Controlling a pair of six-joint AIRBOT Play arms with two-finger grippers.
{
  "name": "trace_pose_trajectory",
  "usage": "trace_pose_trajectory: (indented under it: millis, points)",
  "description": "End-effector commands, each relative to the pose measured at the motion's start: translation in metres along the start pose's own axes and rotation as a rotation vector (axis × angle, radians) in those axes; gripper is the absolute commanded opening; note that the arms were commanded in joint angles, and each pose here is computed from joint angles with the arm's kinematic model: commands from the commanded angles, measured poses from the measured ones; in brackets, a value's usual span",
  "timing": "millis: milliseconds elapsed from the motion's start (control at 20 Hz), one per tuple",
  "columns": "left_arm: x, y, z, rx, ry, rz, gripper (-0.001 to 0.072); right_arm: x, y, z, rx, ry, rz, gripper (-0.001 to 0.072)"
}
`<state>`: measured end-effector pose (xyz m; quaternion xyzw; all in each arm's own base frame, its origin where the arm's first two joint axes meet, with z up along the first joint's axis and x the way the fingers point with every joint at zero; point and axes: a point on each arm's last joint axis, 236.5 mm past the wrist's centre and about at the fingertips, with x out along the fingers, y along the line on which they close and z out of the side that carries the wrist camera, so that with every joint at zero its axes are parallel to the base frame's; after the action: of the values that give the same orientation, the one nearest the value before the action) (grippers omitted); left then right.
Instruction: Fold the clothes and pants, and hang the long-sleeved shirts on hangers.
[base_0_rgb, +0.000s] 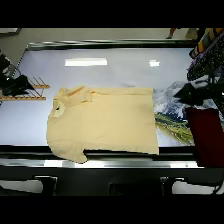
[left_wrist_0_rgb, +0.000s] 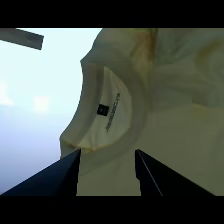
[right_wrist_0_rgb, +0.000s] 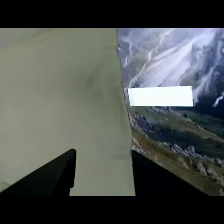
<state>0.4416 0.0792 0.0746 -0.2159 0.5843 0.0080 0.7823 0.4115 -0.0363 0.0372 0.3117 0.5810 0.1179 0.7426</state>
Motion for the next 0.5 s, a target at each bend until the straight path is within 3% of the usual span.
trace_pose_trajectory:
  millis: [0, 450]
  points:
    - [-0.016, 0.03, -0.062, -0.138, 0.023, -0.024, 0.0397, 0.003, -0.025, -0.075, 0.088, 0.084, 0.037, 0.0422]
    - [0.015, 0.049, -0.141, -0.249, 0.103, -0.019, 0.0386, 0.068, -0.068, -0.208, 0.185, 0.274, -0.019, 0.0421]
